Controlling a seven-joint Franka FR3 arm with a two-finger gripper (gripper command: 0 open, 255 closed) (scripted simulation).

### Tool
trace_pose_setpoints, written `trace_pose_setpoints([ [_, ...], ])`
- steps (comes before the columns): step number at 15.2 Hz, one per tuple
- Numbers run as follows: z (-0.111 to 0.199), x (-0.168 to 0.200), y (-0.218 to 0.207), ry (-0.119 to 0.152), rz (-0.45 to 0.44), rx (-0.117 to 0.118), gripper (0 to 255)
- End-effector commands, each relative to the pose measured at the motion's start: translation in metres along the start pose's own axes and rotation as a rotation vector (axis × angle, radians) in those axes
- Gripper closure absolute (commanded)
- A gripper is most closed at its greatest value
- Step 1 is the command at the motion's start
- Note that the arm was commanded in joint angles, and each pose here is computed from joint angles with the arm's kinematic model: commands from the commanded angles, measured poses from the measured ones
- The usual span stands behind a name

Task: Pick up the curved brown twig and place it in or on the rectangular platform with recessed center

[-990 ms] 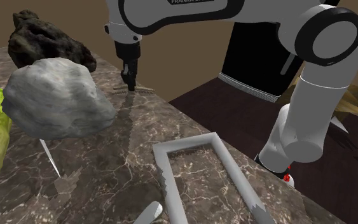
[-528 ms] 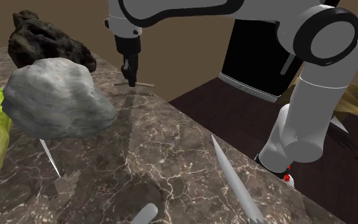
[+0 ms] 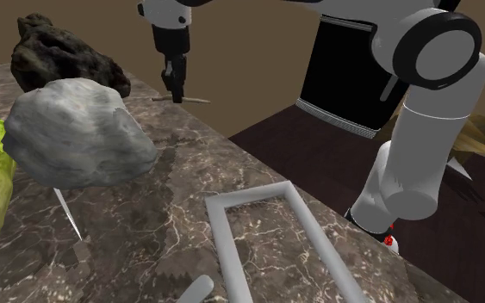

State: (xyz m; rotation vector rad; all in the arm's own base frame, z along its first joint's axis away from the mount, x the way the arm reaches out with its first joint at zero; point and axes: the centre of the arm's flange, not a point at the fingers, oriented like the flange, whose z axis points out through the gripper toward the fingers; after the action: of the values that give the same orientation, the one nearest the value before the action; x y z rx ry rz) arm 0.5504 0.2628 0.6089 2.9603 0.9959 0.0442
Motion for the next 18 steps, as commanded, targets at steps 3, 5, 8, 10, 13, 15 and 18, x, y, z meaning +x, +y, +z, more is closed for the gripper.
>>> trace_pose_setpoints([
  [3,-0.02,0.001,0.001,-0.001,0.0,0.0,255],
  [5,-0.031,0.001,0.001,-0.001,0.0,0.0,255],
  [8,-0.047,0.001,0.001,-0.001,0.0,0.0,255],
  [10,-0.057,0.001,0.002,-0.001,0.0,0.0,255],
  [13,-0.073,0.002,0.002,-0.001,0.0,0.0,255],
  [15,-0.084,0.002,0.002,-0.001,0.0,0.0,255],
  [18,-0.099,0.002,0.003,-0.001,0.0,0.0,255],
])
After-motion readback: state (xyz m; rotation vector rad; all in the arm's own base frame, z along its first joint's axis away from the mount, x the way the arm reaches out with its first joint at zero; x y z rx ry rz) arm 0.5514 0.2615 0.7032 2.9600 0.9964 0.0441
